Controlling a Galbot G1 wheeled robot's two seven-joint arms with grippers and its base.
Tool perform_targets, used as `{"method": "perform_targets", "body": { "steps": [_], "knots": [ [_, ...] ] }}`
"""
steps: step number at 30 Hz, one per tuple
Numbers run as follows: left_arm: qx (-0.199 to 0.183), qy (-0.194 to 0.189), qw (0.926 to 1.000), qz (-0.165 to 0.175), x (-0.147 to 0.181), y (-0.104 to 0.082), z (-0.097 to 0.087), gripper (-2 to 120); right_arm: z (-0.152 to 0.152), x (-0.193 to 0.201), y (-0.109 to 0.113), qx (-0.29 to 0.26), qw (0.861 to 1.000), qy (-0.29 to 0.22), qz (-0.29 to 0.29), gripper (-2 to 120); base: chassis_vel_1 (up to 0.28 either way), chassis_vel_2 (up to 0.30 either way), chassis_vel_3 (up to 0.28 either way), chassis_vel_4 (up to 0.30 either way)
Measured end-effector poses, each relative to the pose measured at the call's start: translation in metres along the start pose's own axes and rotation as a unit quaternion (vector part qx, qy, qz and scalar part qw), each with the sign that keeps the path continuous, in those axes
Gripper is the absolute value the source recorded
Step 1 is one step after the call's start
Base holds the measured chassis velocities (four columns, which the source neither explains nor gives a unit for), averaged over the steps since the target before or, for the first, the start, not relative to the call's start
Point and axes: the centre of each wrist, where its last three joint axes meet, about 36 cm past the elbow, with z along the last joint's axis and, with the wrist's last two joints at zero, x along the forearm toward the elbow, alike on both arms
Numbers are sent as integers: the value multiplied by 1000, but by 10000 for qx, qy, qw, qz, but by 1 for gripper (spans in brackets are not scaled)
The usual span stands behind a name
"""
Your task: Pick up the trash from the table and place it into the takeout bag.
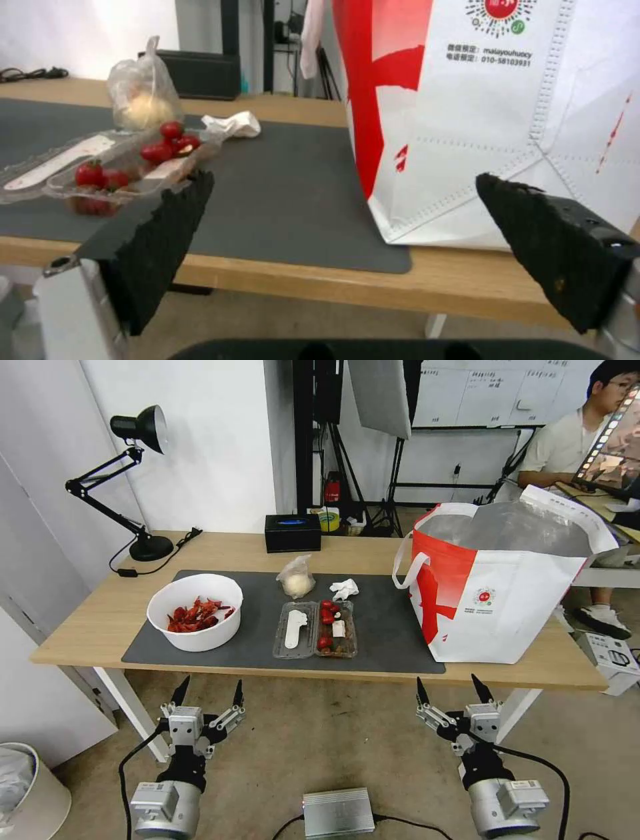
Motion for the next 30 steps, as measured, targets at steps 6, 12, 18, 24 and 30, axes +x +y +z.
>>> {"method": "perform_targets", "body": {
  "steps": [6, 12, 18, 24, 30],
  "knots": [
    [0, 0, 10000, 0, 0, 0, 0, 100, 0, 0, 0, 0, 10000, 0, 0, 100, 0, 0, 0, 0],
    [0, 0, 10000, 0, 0, 0, 0, 100, 0, 0, 0, 0, 10000, 0, 0, 100, 0, 0, 0, 0],
    [146, -132, 9998, 6, -8, 2, -5, 100, -4, -7, -5, 50, 9999, -97, -86, 100, 0, 0, 0, 0],
    [682, -657, 9955, 59, -35, 12, -30, 100, -18, -32, -20, 224, 9986, -367, -316, 100, 0, 0, 0, 0],
    [1190, -1020, 9872, 306, -55, 17, -50, 100, -41, -60, -38, 541, 9946, -668, -586, 100, 0, 0, 0, 0]
  ]
}}
